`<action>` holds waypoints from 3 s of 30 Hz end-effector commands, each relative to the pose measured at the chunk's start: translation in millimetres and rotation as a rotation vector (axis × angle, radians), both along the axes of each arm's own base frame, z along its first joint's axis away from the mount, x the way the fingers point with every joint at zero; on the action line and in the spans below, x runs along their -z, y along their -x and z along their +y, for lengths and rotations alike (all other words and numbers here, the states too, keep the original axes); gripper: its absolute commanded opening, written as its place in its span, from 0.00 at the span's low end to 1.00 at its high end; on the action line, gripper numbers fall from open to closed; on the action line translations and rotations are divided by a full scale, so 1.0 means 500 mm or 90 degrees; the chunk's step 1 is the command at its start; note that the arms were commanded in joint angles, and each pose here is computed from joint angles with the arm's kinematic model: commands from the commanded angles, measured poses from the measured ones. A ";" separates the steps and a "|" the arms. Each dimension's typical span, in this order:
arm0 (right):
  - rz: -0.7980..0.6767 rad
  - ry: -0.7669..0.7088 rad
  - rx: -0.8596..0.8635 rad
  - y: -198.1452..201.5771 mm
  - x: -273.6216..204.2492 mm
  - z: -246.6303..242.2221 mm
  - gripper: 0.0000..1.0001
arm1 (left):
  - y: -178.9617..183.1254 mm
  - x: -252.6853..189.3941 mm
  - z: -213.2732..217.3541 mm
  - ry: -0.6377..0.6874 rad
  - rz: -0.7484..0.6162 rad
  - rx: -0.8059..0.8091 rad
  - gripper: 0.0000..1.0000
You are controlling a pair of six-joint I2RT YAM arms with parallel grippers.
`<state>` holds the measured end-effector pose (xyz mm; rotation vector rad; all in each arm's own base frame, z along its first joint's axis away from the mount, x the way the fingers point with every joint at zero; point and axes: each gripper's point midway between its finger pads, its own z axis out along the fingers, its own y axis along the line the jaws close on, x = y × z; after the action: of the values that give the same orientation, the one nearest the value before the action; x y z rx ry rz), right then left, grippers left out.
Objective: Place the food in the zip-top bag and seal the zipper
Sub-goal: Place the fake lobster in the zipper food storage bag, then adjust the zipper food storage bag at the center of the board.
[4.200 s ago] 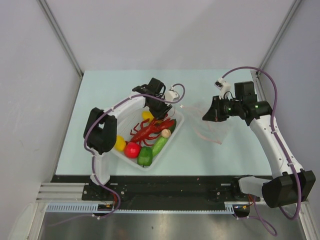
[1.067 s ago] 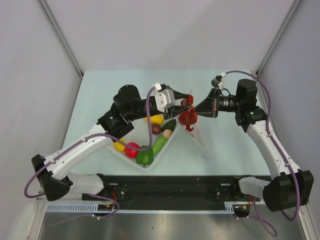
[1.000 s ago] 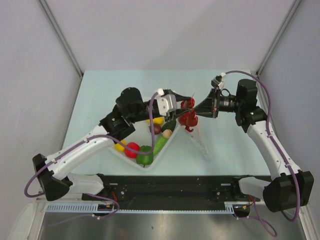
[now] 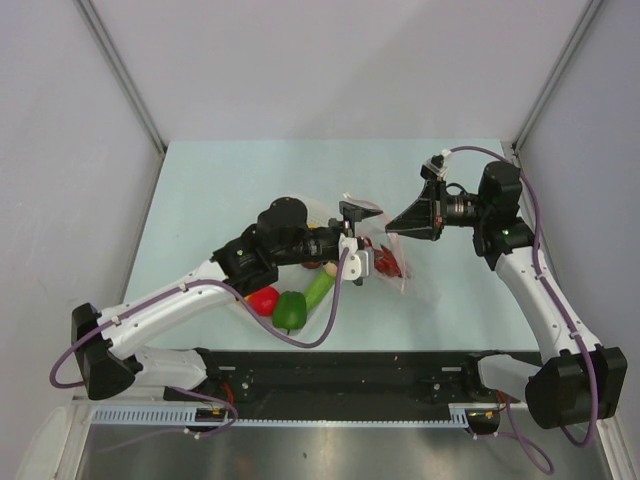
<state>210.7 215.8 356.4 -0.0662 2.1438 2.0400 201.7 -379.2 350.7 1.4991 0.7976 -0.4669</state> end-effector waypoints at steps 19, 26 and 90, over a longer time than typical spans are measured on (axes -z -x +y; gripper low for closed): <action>-0.073 -0.022 -0.036 0.027 -0.038 -0.014 0.00 | 0.099 0.034 0.120 -0.144 -0.015 0.098 0.64; -0.083 -0.021 -0.037 0.024 -0.038 -0.014 0.00 | 0.107 0.077 0.125 -0.221 -0.007 0.134 0.55; -0.471 0.355 0.002 -0.027 0.058 -0.080 0.00 | 0.046 0.090 -0.075 -0.307 0.059 0.028 0.01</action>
<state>209.8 183.7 324.2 -0.7223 2.1329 1.2211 175.2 -406.9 313.7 1.9987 0.9291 -0.3758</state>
